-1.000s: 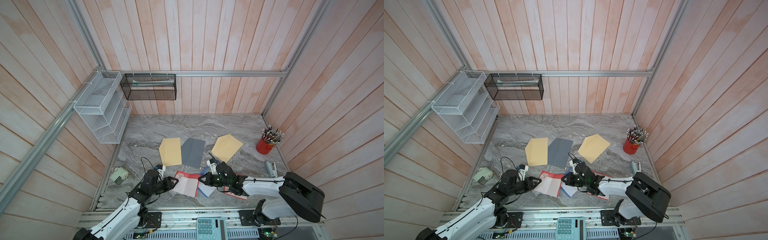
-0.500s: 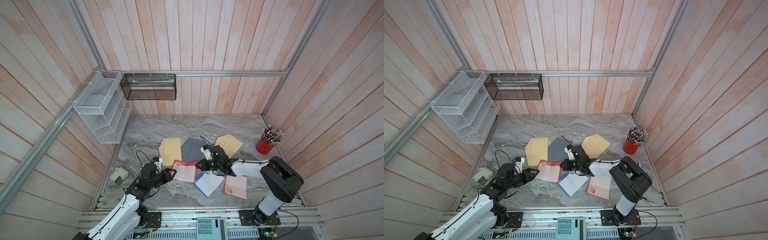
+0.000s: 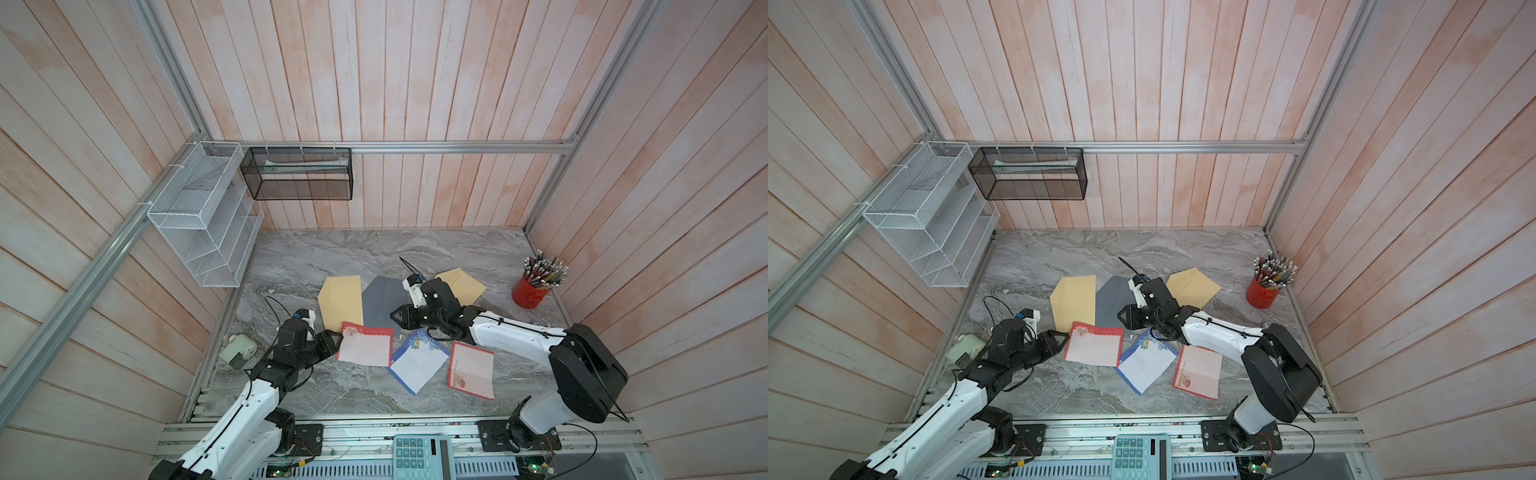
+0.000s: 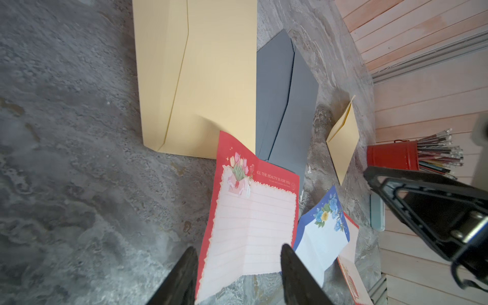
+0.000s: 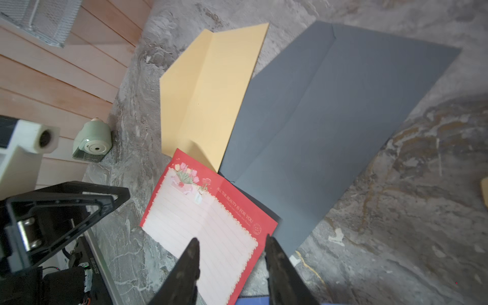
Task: Fold the letter paper in half and place it into the envelope
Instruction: Place the letter paper at the center of the board, then fold the letter paper at the center of the board.
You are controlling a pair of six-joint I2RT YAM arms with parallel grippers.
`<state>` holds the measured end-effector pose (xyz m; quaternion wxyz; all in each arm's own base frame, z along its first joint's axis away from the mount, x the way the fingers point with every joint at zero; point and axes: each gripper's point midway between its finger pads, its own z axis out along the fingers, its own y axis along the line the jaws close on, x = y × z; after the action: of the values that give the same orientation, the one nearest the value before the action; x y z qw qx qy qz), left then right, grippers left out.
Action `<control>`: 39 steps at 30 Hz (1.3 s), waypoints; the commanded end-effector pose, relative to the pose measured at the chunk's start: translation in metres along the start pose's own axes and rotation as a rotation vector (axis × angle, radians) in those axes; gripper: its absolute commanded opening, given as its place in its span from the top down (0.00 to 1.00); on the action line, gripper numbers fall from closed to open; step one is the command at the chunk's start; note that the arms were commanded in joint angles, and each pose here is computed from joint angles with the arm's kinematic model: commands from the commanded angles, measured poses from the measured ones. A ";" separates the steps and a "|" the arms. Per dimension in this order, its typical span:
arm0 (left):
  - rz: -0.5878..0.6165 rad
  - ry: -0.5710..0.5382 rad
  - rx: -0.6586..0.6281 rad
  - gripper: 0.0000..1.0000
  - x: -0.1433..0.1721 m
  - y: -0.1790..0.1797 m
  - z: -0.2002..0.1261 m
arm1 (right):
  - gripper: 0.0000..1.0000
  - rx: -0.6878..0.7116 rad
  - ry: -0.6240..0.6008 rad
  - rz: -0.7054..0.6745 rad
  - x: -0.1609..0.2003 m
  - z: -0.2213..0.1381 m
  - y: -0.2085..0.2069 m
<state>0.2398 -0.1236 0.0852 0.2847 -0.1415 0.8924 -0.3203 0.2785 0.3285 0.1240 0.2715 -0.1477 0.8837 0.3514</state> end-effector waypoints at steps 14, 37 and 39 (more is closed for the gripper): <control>-0.027 0.079 0.101 0.48 0.021 -0.001 0.015 | 0.83 0.054 0.198 0.030 0.080 0.054 -0.020; -0.023 0.159 0.421 0.48 0.026 -0.055 0.012 | 0.87 0.071 0.215 0.089 0.097 0.061 -0.046; -0.022 0.167 0.470 0.48 0.025 -0.063 0.010 | 0.87 0.068 0.213 0.090 0.096 0.062 -0.046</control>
<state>0.2297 -0.1762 0.0887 0.2228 -0.0829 0.8406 -0.4868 0.2495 0.3410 0.0238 0.1853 -0.1429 0.9147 0.3295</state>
